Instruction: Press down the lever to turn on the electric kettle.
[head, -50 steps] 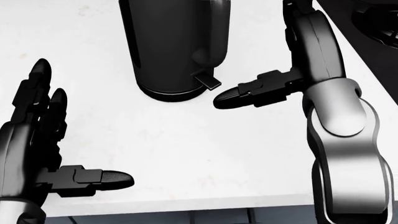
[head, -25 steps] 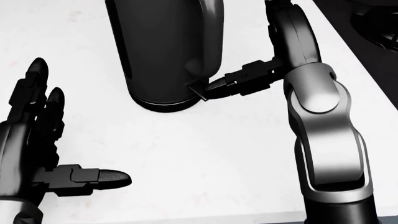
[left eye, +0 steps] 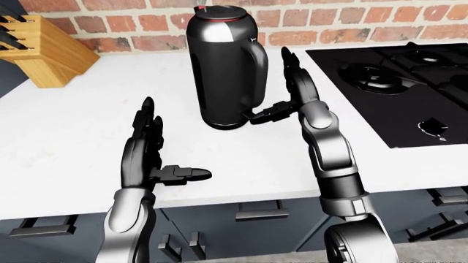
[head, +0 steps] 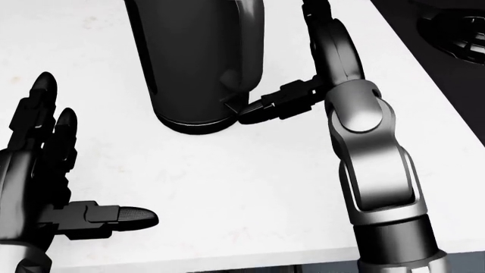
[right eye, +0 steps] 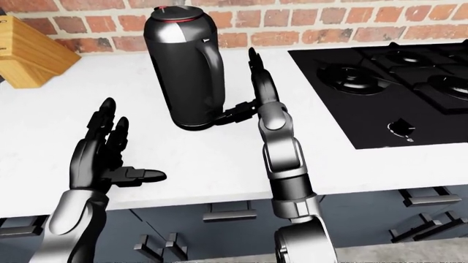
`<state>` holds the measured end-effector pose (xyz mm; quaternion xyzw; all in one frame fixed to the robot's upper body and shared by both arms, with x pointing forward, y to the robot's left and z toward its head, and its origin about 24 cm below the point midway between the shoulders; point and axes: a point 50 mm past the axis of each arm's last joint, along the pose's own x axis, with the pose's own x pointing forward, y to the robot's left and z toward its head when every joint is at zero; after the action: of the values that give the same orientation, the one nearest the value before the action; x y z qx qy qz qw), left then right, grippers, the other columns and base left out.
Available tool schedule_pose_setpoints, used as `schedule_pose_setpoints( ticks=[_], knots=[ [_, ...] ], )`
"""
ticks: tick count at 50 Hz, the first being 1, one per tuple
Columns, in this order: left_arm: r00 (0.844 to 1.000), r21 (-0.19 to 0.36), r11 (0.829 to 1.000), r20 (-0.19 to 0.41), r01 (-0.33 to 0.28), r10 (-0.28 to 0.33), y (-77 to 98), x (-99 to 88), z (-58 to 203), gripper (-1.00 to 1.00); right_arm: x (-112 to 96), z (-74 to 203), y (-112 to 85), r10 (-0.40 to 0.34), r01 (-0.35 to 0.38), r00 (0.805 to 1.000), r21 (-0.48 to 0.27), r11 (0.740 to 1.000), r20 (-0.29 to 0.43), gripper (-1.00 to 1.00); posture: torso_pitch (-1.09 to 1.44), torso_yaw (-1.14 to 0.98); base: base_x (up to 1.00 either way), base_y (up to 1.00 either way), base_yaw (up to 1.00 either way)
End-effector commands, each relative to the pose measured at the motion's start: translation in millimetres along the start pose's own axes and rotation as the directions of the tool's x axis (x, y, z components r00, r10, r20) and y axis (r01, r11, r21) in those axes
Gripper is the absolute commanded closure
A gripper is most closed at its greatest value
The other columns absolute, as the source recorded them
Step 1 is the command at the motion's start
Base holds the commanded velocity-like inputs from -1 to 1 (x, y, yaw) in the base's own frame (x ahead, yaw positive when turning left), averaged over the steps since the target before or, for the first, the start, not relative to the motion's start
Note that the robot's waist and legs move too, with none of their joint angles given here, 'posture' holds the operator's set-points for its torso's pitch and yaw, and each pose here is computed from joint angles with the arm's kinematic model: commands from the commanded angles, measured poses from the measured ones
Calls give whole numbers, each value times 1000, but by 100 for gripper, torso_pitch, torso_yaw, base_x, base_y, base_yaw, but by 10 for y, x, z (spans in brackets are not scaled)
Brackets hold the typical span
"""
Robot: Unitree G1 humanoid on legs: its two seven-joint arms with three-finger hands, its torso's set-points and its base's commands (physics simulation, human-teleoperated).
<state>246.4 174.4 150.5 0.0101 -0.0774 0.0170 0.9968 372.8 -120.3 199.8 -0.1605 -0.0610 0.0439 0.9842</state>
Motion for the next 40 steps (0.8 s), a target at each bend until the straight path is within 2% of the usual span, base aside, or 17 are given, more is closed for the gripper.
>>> schedule_pose_setpoints(
  ticks=[1, 10, 14, 18, 23, 26, 31, 36, 40],
  knots=[
    [996, 5, 1000, 89, 5, -5, -6, -2, 159, -100, 12, 285, -71, -39, 40, 992, -4, 999, 122, -100, 0, 0, 0, 0, 0],
    [996, 5, 1000, 88, 3, -3, 0, -1, 150, -100, 70, 247, -76, -42, 41, 993, 7, 999, 113, -100, 0, 0, 0, 0, 0],
    [996, 5, 1000, 88, 5, -6, -4, -6, 146, -100, 182, 213, -113, -55, 54, 995, 7, 998, 84, -100, 0, 0, 0, 0, 0],
    [996, 5, 1000, 87, 5, -6, -3, -2, 143, -100, 271, 317, -151, -57, 59, 994, -10, 998, 89, -100, 0, 0, 0, 0, 0],
    [996, 4, 1000, 87, 4, -5, 8, -2, 131, -100, 411, 287, -128, -50, 54, 997, -63, 997, 61, -100, 0, 0, 0, 0, 0],
    [996, 3, 1000, 87, 4, -5, 7, -3, 129, -100, 460, 292, -114, -52, 58, 997, -132, 990, 53, -100, 0, 0, 0, 0, 0],
    [996, 1, 1000, 88, 2, -2, 16, -13, 130, -100, 449, 171, -21, -32, 37, 999, -141, 989, 39, -100, 0, 0, 0, 0, 0],
    [996, 0, 1000, 90, -1, 1, 25, -17, 135, -100, 412, -35, 92, -14, 16, 1000, -182, 983, 10, -100, 0, 0, 0, 0, 0],
    [996, 1, 1000, 90, -2, 2, 25, -14, 135, -100, 411, -58, 92, -15, 16, 1000, -181, 983, 7, -100, 0, 0, 0, 0, 0]
  ],
)
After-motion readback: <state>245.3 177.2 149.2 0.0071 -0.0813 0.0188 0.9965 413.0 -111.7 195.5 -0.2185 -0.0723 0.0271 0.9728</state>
